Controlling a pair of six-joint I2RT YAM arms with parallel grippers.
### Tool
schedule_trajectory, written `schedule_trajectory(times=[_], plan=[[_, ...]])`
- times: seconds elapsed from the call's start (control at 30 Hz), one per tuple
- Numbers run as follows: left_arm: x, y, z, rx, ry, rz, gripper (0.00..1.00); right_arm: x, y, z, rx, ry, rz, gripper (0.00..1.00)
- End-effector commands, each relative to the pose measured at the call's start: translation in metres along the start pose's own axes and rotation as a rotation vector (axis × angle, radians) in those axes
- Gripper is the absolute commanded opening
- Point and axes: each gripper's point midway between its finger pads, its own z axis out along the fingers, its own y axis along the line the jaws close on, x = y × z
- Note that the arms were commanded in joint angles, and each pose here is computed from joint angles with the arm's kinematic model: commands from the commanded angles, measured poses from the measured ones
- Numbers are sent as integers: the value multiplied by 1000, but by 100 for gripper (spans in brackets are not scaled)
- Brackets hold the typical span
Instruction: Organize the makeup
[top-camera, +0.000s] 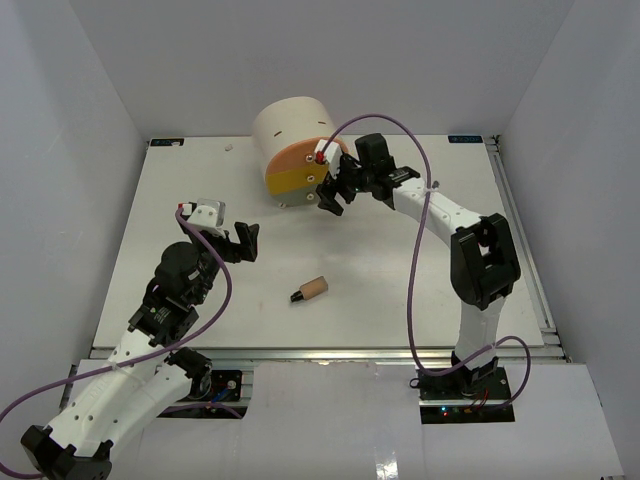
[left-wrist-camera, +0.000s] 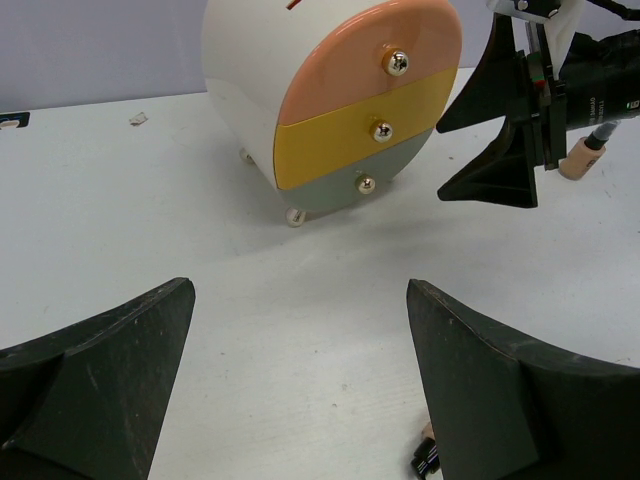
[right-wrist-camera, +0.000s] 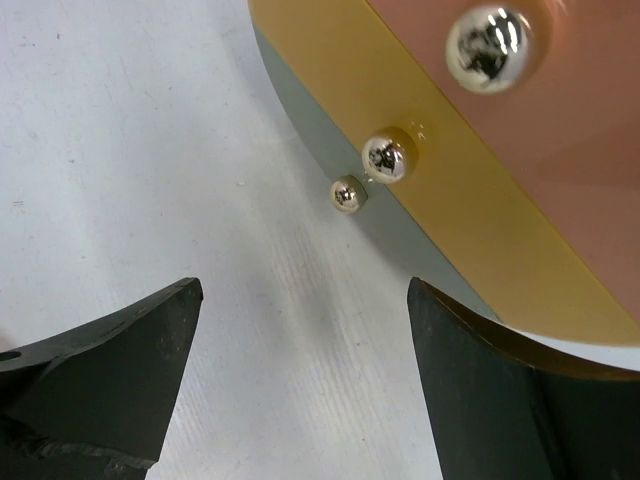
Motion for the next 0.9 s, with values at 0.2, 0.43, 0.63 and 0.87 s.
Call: schedule_trajectory(times=[0.2,0.43,0.63,0.87], plan=[[15,-32,23,129,107,-94,98,-24,-19,-53,165,-73,-6,90],[66,-66,64,127,345,-443,98,-25,-28,-111,31,-197,501,95],[115,-67,120,-49,458,-591,98,-31,-24,-158,146,-249,414,99],[149,-75,185,-183,457,-522,98,-24,16,-195,30,-334,367,92]])
